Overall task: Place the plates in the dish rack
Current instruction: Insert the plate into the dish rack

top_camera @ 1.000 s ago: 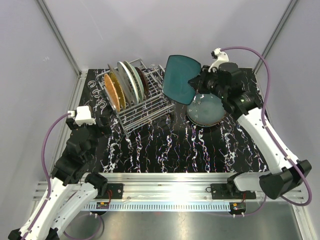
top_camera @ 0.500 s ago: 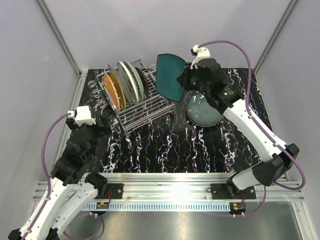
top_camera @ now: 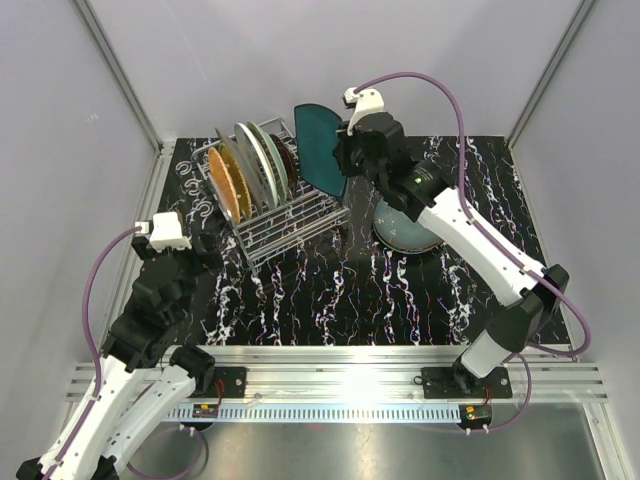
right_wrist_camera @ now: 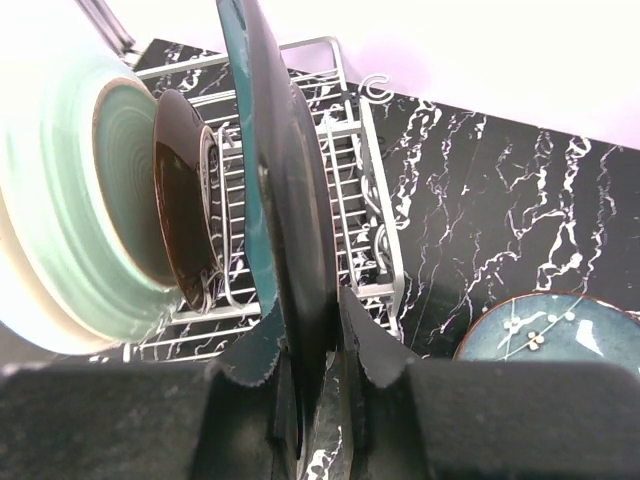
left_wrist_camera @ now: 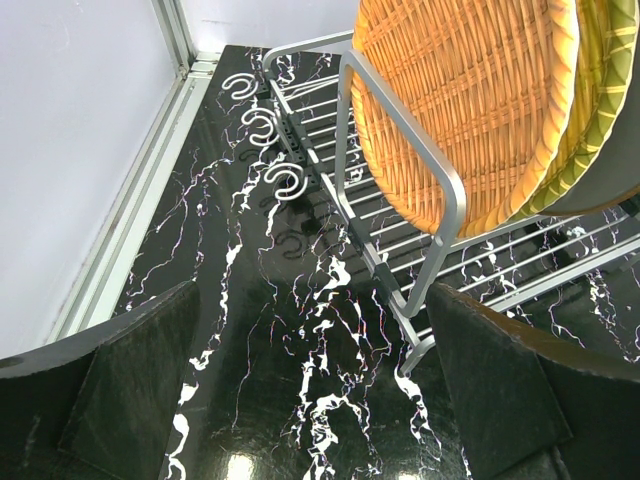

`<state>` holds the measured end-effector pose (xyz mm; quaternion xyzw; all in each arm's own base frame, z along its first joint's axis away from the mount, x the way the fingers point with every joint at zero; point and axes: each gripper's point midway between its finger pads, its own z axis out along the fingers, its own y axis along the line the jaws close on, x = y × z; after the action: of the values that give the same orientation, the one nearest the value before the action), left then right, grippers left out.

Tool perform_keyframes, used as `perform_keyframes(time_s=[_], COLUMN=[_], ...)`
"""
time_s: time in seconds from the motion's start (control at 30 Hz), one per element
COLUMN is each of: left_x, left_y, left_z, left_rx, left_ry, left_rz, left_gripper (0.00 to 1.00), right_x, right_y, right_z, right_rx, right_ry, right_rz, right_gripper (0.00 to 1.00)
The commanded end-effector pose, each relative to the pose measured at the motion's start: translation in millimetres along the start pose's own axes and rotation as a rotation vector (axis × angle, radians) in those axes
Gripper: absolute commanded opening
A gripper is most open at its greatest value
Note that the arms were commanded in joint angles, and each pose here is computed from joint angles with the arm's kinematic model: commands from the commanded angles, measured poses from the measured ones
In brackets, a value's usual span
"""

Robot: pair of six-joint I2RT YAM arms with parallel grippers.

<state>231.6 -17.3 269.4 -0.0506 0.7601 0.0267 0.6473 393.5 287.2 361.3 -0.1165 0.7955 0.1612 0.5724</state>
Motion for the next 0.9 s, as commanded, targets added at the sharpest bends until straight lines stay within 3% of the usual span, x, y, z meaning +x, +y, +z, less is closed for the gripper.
perform_keyframes(time_s=[0.0, 0.87], left_x=[-14, -15], left_y=[-2, -5], left_z=[-1, -2], left_rx=[0.014, 0.033], left_ry=[-0.052, -0.054], left_rz=[-0.038, -0.042], left_gripper=[0.99, 0.99], right_x=[-79, -42], right_y=[11, 42], right_z=[-21, 34], right_rx=[0.032, 0.122], right_ry=[-0.234, -0.118], right_rz=[0.018, -0.134], right_gripper=[0.00, 0.00])
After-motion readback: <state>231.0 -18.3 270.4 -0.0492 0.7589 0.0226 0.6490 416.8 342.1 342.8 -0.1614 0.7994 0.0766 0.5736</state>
